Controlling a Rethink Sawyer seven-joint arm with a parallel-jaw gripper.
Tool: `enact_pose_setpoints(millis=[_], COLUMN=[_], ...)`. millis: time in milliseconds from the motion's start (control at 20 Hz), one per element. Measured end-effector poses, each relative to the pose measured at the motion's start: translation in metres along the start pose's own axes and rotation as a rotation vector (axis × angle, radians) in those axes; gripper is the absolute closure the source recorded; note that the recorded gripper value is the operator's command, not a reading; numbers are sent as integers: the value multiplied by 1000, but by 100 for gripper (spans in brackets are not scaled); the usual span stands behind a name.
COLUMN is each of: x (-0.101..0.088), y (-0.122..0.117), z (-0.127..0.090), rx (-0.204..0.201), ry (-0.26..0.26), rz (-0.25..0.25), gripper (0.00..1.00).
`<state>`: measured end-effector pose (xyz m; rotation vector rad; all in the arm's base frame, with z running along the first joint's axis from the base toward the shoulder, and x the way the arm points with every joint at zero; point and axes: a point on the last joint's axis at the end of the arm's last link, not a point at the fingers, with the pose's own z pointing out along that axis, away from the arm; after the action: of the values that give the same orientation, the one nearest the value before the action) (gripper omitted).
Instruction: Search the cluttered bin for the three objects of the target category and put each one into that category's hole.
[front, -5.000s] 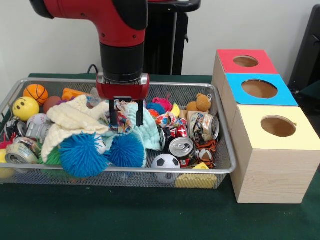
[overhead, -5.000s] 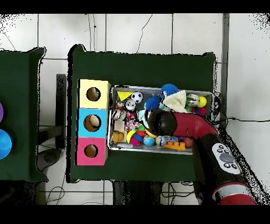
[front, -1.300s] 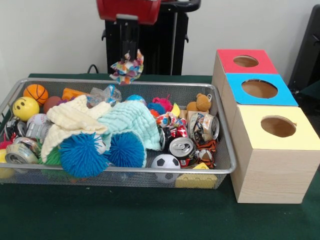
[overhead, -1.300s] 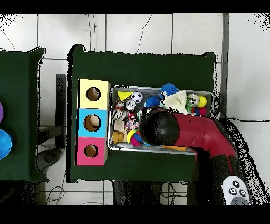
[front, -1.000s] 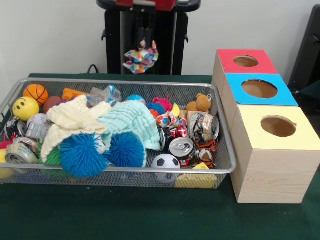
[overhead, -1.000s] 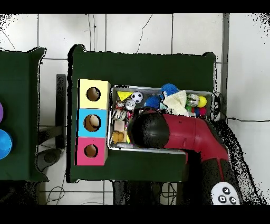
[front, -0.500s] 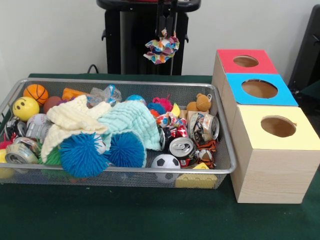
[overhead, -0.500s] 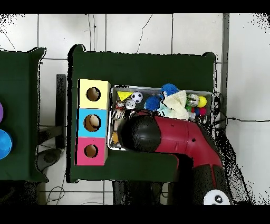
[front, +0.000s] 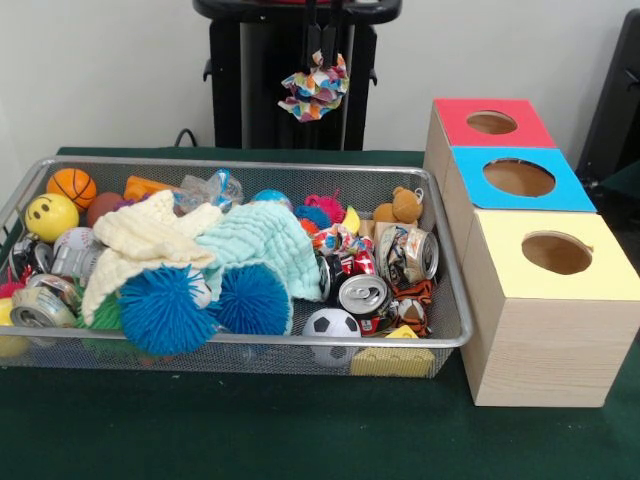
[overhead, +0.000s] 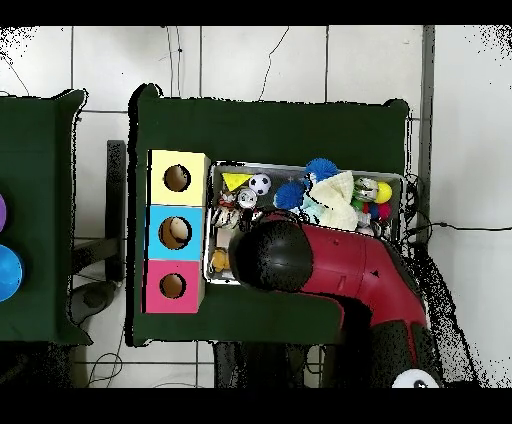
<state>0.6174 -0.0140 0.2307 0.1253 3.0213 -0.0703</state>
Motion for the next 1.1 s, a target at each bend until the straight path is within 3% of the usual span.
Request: enact_pose_setpoints(millis=[200, 800, 1100], x=[2, 11, 12], y=[8, 75, 80], z=[-2, -15, -19], rx=[1, -21, -26], ry=[1, -4, -4], rz=[0, -32, -15], gripper=[100, 100, 100])
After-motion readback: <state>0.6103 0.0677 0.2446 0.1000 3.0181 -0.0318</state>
